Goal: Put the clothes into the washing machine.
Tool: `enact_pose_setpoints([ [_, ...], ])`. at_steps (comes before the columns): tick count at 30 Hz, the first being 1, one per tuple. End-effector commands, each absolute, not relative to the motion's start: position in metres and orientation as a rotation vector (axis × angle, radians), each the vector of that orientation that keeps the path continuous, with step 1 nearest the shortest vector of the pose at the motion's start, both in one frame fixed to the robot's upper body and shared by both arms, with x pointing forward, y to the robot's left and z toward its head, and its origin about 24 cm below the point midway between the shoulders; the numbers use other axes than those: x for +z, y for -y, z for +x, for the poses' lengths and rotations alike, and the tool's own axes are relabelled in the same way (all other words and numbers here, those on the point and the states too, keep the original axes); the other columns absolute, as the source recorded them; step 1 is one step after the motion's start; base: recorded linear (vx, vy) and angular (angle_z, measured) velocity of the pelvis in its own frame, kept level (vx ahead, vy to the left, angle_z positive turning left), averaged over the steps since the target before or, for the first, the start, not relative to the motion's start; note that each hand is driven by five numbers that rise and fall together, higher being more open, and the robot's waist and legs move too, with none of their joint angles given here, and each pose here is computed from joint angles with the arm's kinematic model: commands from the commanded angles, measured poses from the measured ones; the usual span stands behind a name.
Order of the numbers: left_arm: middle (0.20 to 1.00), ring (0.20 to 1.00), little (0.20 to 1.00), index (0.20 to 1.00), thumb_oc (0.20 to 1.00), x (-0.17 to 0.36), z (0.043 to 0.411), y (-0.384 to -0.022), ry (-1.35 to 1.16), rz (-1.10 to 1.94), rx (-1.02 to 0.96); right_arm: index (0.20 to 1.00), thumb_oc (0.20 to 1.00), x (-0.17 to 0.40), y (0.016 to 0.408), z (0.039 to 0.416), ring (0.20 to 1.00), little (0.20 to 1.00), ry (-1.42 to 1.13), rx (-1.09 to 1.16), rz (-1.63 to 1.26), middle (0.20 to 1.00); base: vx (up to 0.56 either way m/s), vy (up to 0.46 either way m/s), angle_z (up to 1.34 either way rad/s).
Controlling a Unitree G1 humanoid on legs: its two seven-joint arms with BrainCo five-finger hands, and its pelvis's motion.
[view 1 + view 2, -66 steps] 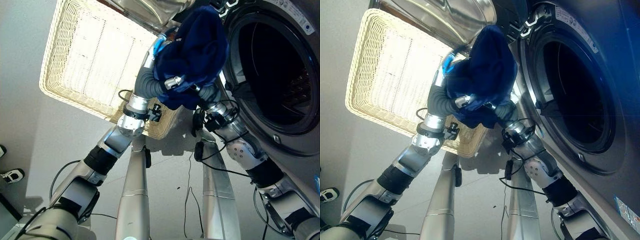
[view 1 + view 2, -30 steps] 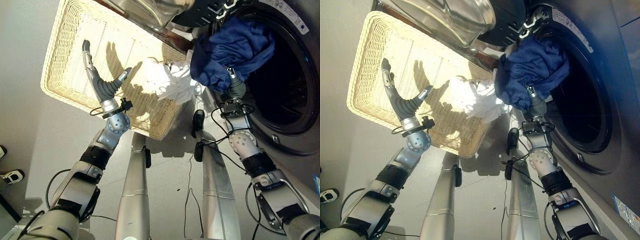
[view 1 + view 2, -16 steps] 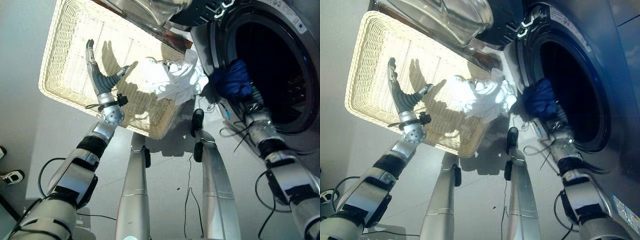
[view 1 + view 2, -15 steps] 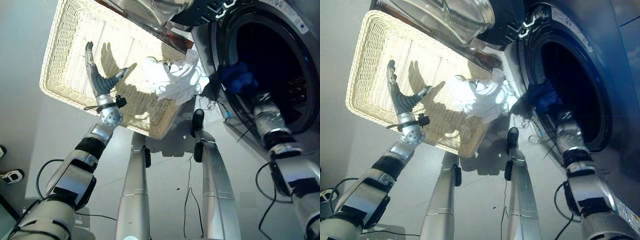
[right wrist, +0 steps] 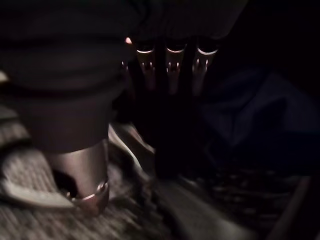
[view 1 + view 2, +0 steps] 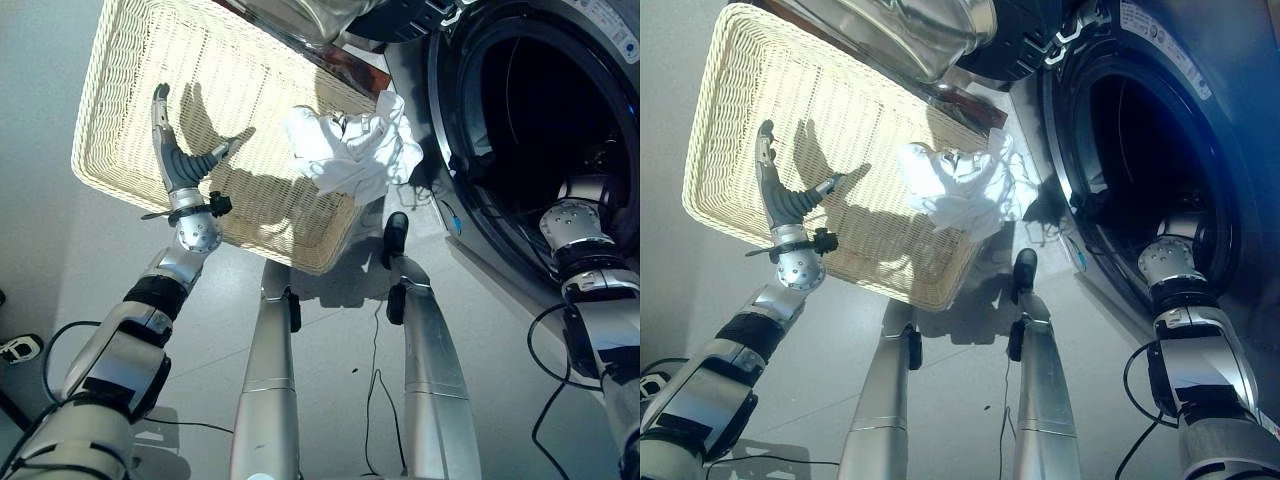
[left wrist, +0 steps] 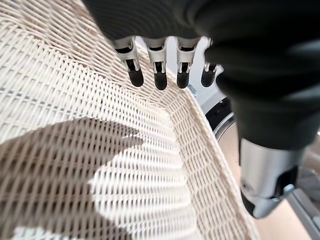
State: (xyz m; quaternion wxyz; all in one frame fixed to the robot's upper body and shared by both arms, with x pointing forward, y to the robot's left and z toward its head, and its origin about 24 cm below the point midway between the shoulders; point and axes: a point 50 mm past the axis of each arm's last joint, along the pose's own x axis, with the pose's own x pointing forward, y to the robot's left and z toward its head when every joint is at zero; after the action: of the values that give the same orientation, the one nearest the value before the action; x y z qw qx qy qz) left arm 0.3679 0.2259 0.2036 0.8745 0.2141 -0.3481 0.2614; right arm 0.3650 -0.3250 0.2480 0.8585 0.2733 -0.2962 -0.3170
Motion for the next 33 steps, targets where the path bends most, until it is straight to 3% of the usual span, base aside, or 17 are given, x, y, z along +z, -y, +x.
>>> enact_pose_setpoints([
  [1,1.0,1.0,1.0,1.0,1.0,0.229,0.372,-0.216,0.801,0.395,0.555,1.0,1.0,0.297,0.336,0.356,1.0,1.0,0.61,-0.777,0.044,1.0,0.0,0.0,0.0],
  [10,1.0,1.0,1.0,1.0,1.0,0.239,0.374,-0.208,0.832,0.377,0.571,1.0,1.0,0.283,0.27,0.377,1.0,1.0,0.573,-0.739,-0.356,1.0,0.0,0.006,0.03],
  [33,1.0,1.0,1.0,1.0,1.0,0.219,0.368,-0.208,0.826,0.356,0.658,1.0,1.0,0.216,0.194,0.352,1.0,1.0,0.811,-0.517,-0.526,1.0,0.0,0.016,0.0],
])
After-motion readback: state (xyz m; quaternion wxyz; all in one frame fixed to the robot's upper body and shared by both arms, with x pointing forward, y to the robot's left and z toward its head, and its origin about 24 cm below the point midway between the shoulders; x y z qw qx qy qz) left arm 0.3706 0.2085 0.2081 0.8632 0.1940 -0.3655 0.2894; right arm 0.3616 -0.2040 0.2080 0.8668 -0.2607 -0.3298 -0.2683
